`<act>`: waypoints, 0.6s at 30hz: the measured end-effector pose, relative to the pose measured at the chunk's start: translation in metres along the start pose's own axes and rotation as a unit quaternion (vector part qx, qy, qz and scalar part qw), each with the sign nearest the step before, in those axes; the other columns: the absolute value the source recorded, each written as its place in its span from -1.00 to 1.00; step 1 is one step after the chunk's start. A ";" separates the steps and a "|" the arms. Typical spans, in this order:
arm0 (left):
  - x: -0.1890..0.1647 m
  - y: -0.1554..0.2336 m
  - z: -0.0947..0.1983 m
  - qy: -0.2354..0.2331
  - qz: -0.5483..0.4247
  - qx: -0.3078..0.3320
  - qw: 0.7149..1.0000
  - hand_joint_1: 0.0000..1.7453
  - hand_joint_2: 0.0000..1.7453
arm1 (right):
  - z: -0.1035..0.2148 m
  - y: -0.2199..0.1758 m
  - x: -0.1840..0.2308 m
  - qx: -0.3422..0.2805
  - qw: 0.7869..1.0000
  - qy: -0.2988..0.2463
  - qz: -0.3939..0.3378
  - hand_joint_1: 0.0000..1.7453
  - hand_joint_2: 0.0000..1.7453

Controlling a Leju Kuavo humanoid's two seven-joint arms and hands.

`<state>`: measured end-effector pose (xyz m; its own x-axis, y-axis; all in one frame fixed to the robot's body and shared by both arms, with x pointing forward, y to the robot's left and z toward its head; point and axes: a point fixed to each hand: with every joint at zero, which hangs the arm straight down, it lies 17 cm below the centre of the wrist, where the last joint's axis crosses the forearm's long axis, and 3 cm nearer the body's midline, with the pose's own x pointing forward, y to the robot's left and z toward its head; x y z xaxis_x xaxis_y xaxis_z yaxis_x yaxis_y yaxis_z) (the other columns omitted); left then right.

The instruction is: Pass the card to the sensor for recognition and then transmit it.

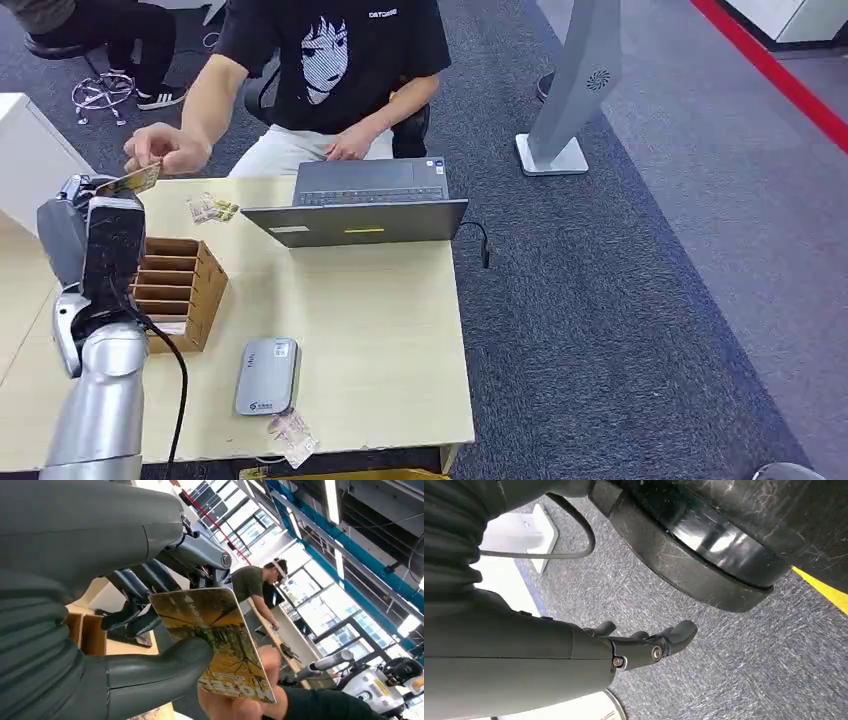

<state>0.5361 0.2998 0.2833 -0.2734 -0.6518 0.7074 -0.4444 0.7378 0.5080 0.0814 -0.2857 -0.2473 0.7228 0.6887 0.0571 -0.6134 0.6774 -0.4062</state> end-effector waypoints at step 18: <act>0.002 -0.015 0.012 -0.005 -0.003 -0.037 0.999 1.00 1.00 | 0.003 0.002 -0.004 -0.003 1.000 0.010 -0.004 -1.00 1.00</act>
<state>0.5323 0.2852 0.2708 -0.2788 -0.6575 0.6999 -0.3820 0.7446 0.5474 0.0767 -0.2867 -0.2457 0.7341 0.6778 0.0413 -0.6055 0.6810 -0.4118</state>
